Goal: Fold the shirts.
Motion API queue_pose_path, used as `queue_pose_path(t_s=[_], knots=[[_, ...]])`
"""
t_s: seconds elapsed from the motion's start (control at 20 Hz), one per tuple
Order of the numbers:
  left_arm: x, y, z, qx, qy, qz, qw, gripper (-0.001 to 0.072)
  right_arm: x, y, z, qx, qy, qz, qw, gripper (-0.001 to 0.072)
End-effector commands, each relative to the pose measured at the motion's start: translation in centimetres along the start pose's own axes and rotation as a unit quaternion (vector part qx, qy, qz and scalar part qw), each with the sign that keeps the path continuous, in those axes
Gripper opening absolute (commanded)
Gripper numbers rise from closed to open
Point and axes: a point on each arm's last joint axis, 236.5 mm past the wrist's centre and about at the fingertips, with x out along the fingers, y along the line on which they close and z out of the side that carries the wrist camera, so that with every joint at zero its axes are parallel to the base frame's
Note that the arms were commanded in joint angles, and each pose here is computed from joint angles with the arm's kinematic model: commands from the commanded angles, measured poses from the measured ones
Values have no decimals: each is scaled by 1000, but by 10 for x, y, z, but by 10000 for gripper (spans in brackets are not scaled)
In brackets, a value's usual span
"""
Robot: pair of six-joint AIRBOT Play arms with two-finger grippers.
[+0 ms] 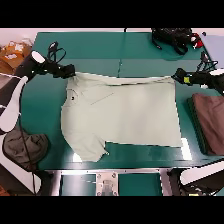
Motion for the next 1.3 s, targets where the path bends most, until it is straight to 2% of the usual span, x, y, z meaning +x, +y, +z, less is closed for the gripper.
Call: queue_pose_path(t_s=[0.0,0.05,0.1,0.15,0.25,0.35,0.4,0.45,0.5,0.75,0.95,1.0,1.05,1.1,1.15,1.25], knots=[[4,-1,-6,-3,12,-9,1000,24,5,-7,-7,-10,13,-9,1000,77],[3,1,-6,-5,14,-10,1000,27,4,-10,-8,-12,18,-13,1000,205],[0,4,-7,-7,16,-9,1000,321,1,-13,-11,-9,26,-15,1000,284],[-3,4,-8,-14,20,-13,1000,705,-6,-18,-15,1,37,-17,999,290],[-20,7,-14,-31,51,-26,998,708,-26,-36,-20,40,56,-37,997,279],[-48,11,-20,-35,90,-39,995,705,-51,-50,-28,52,80,-48,994,117],[-62,15,-22,-47,106,-42,992,551,-64,-53,-33,65,91,-50,992,93],[-74,18,-26,-52,123,-48,990,109,-75,-52,-40,71,101,-47,991,20],[-84,19,-31,-54,138,-51,988,23,-85,-51,-48,72,107,-50,990,19],[-116,17,-86,-63,235,-23,970,22,-140,-73,-125,92,146,-141,975,19],[-143,20,-170,-79,254,22,964,22,-171,-85,-197,154,175,-170,957,21],[-148,19,-197,-87,259,30,962,23,-177,-88,-215,180,182,-174,951,104],[-150,18,-225,-96,263,35,959,27,-182,-90,-229,206,187,-177,944,240],[-147,20,-246,-105,259,39,959,245,-185,-92,-241,227,193,-179,938,305],[-141,23,-264,-121,254,45,958,594,-187,-95,-253,246,202,-180,931,305],[-129,21,-299,-159,270,35,949,596,-190,-96,-274,268,225,-180,919,338]])
